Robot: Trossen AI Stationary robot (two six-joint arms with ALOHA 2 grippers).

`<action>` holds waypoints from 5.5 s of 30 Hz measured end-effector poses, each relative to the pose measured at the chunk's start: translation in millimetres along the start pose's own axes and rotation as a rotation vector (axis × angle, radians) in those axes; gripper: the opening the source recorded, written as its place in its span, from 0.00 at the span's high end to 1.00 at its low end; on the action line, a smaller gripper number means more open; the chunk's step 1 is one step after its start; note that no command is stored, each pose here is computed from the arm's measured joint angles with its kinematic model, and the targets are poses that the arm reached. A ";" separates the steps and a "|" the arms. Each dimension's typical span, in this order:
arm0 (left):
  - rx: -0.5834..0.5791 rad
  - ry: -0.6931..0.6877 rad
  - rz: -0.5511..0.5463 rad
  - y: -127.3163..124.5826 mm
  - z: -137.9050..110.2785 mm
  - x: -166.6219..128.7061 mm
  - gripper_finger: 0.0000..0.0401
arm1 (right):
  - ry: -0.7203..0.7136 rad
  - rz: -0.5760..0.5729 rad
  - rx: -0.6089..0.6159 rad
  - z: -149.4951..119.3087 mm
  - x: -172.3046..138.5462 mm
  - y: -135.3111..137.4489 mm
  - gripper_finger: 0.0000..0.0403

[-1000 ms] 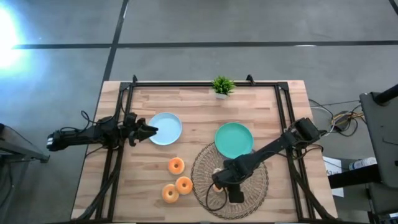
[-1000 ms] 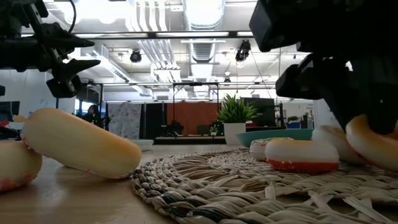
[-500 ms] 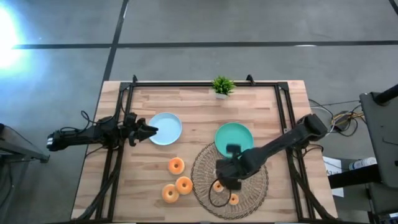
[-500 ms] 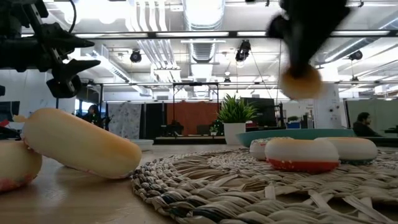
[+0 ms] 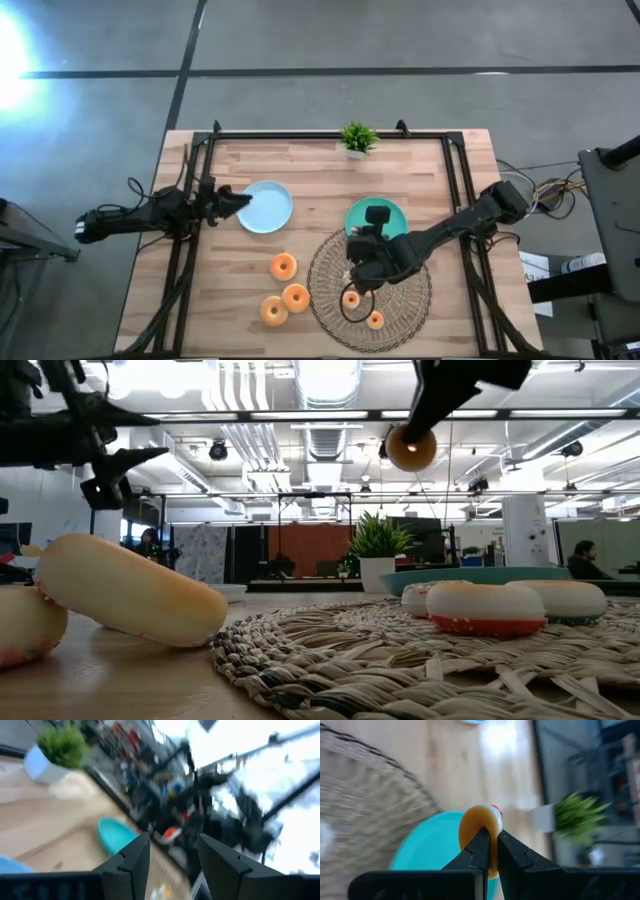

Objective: Pick & Place donuts
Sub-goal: Put the small orange donut on the green plate

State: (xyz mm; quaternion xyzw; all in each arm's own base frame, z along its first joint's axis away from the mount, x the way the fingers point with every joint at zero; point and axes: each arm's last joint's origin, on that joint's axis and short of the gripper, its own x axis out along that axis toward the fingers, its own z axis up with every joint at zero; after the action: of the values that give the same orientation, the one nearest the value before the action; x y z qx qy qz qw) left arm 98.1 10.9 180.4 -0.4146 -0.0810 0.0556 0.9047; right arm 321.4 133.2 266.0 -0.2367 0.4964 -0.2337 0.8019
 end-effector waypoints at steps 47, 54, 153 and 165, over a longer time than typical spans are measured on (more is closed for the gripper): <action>-0.393 0.139 -0.036 -59.5 40.5 90.7 0.65 | -0.151 -0.366 0.045 43.2 14.1 -57.3 0.96; -0.370 0.230 -0.302 -68.3 62.3 136.9 0.65 | -0.181 -0.449 -0.296 56.3 -6.5 -50.9 0.96; -0.483 0.521 -0.417 -70.1 71.9 263.9 0.65 | -0.170 -0.631 -0.501 47.8 -42.9 -33.1 0.96; -0.429 0.528 -0.444 -72.1 70.2 263.5 0.85 | -0.191 -0.600 -0.467 47.1 -41.5 -31.5 0.90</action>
State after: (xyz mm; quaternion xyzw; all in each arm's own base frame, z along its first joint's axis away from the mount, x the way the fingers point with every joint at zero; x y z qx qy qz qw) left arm 345.4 60.2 306.8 -0.5665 0.0569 -0.2676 0.7774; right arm 343.2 141.0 332.3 -0.5681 0.3679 -0.3157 0.6651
